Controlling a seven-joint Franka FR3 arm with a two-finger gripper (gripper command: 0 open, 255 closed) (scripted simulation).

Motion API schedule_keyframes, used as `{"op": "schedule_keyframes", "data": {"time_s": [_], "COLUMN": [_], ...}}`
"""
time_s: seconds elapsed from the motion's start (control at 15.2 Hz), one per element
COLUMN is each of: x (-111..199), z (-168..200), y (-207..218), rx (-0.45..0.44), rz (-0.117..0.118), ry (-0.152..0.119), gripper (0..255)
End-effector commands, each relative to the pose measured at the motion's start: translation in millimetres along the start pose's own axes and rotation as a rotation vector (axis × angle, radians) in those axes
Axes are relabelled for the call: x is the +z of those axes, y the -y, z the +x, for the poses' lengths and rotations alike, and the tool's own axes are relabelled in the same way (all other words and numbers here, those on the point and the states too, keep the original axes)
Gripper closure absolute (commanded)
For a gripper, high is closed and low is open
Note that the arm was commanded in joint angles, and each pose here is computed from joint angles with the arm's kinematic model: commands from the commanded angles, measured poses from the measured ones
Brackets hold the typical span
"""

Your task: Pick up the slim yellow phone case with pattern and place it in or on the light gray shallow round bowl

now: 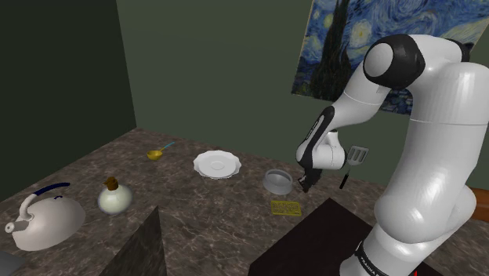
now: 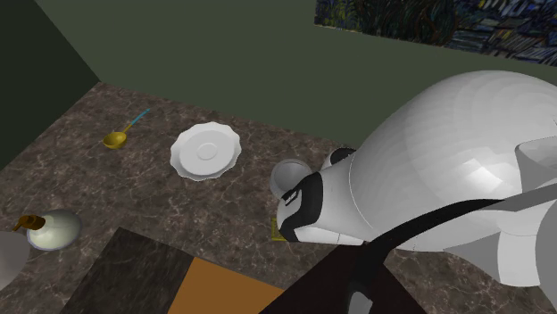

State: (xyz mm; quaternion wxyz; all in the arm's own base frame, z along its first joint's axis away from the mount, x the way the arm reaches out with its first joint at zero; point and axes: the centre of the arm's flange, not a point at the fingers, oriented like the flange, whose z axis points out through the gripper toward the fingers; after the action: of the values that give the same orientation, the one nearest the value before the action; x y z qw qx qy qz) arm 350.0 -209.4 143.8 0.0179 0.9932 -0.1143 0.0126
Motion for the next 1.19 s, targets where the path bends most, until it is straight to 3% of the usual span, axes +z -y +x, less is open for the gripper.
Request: {"op": "schedule_keyframes", "data": {"time_s": [0.0, 0.2, 0.4, 0.46, 0.92, 1.12], "x": [0, 32, 69, 71, 106, 106], "z": [0, 46, 93, 95, 81, 81], "y": [0, -24, -14, -13, 1, 1], "rx": [0.000, -0.521, -1.041, -1.070, -1.070, -1.070], "rz": [0.000, 0.251, 0.501, 0.515, 0.515, 0.515], "ry": [0.000, 0.065, 0.130, 0.133, 0.133, 0.133], "gripper": [0, 0, 0, 0, 0, 0]}}
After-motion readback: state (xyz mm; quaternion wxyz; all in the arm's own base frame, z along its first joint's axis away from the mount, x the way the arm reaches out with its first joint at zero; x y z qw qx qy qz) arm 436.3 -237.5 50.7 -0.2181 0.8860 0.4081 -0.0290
